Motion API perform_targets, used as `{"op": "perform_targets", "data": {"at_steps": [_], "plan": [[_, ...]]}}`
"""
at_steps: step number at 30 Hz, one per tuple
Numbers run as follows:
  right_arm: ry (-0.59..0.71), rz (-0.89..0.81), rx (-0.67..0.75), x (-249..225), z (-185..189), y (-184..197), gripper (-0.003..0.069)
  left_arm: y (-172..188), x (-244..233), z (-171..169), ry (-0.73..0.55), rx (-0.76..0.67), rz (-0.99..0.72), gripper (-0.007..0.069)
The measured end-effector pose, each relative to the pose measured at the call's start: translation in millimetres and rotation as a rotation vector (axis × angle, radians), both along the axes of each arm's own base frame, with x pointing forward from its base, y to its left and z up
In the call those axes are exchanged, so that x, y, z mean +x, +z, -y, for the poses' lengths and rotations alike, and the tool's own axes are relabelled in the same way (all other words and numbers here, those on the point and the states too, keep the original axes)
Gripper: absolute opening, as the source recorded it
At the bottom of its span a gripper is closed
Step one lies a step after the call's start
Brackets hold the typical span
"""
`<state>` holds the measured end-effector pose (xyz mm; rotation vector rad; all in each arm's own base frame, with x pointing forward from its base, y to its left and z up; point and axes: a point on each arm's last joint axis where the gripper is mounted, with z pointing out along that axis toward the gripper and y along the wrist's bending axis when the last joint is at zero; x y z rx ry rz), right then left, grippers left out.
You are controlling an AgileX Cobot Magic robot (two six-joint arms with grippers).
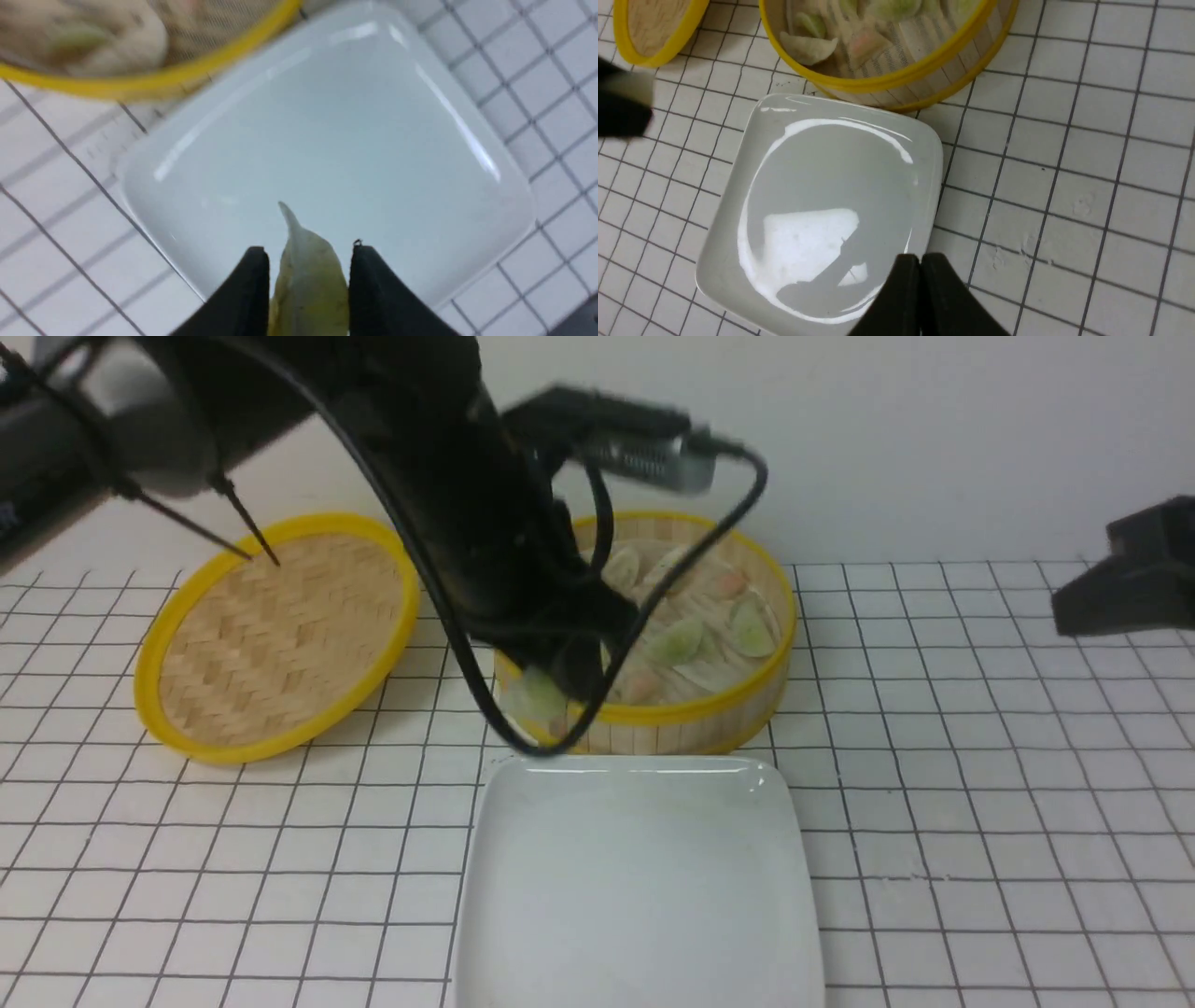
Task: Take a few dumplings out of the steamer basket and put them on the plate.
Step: Use the left arm to put the dumpling into the plate, then use the right arm to grab a dumpling from inside the steamer
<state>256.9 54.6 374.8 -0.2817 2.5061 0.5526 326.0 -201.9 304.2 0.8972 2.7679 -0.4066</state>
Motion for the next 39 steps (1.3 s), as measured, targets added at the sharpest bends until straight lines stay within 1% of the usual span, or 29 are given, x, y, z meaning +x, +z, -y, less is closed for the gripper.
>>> {"op": "perform_targets", "data": {"at_steps": [3, 4, 6, 7, 8, 10, 11, 12, 14, 15, 16, 17, 18, 19, 21, 23, 24, 25, 26, 27, 29, 33, 36, 39], "plan": [[0.081, -0.007, -0.034, 31, -24, -4, -0.0010, -47, -9, 2, -0.010, 0.080, -0.135, 0.0196], [0.103, -0.008, -0.050, 39, -31, -5, -0.0010, -55, -10, 3, -0.014, 0.094, -0.157, 0.0198], [0.122, -0.002, -0.088, 57, -43, -6, -0.0008, -69, -10, 5, -0.019, 0.113, -0.189, 0.0228], [0.127, -0.014, -0.110, 72, -51, -12, -0.0006, -75, -8, 7, -0.019, 0.119, -0.196, 0.0283], [0.126, -0.007, -0.135, 79, -54, -13, -0.0003, -77, -8, 8, -0.019, 0.119, -0.196, 0.0314], [0.132, -0.015, -0.184, 100, -65, -24, 0.0012, -80, -7, 9, -0.019, 0.122, -0.200, 0.0418], [0.136, -0.012, -0.206, 111, -70, -29, 0.0024, -81, -6, 9, -0.019, 0.122, -0.200, 0.0485], [0.140, -0.009, -0.223, 121, -75, -34, 0.0039, -81, -6, 9, -0.018, 0.120, -0.195, 0.0536], [0.151, 0.013, -0.247, 140, -86, -41, 0.0081, -80, -4, 10, -0.016, 0.114, -0.182, 0.0608], [0.155, 0.026, -0.251, 150, -92, -46, 0.0113, -77, -3, 10, -0.014, 0.113, -0.172, 0.0624], [0.159, 0.030, -0.253, 159, -97, -54, 0.0130, -74, -1, 11, -0.013, 0.112, -0.162, 0.0624], [0.157, 0.040, -0.251, 160, -97, -52, 0.0137, -73, -1, 11, -0.012, 0.114, -0.157, 0.0624], [0.156, 0.058, -0.253, 180, -107, -69, 0.0202, -63, 4, 12, -0.011, 0.116, -0.117, 0.0573], [0.157, 0.059, -0.253, 182, -108, -71, 0.0209, -61, 6, 11, -0.010, 0.122, -0.102, 0.0564], [0.156, 0.066, -0.262, 204, -117, -94, 0.0280, -44, 10, 8, 0.010, 0.141, -0.031, 0.0410], [0.155, 0.052, -0.275, 219, -121, -116, 0.0337, -23, 8, 0, 0.038, 0.165, 0.044, 0.0191], [0.151, 0.045, -0.283, 225, -123, -126, 0.0352, -12, 5, -4, 0.049, 0.171, 0.078, 0.0112], [0.147, 0.041, -0.290, 229, -124, -131, 0.0364, -5, 3, -7, 0.055, 0.177, 0.100, 0.0079], [0.135, 0.034, -0.301, 235, -124, -141, 0.0377, 9, -2, -12, 0.073, 0.173, 0.137, 0.0037], [0.122, 0.028, -0.315, 239, -125, -148, 0.0382, 19, -5, -16, 0.082, 0.171, 0.166, 0.0018], [0.101, 0.018, -0.336, 244, -124, -158, 0.0386, 38, -15, -23, 0.099, 0.152, 0.213, 0.0002], [0.075, -0.005, -0.357, 251, -124, -176, 0.0390, 73, -35, -36, 0.117, 0.107, 0.294, -0.0006], [0.075, -0.024, -0.353, 252, -127, -185, 0.0390, 86, -45, -41, 0.121, 0.089, 0.320, -0.0006], [0.077, -0.040, -0.346, 253, -129, -194, 0.0377, 89, -47, -43, 0.123, 0.088, 0.324, -0.0006]]}}
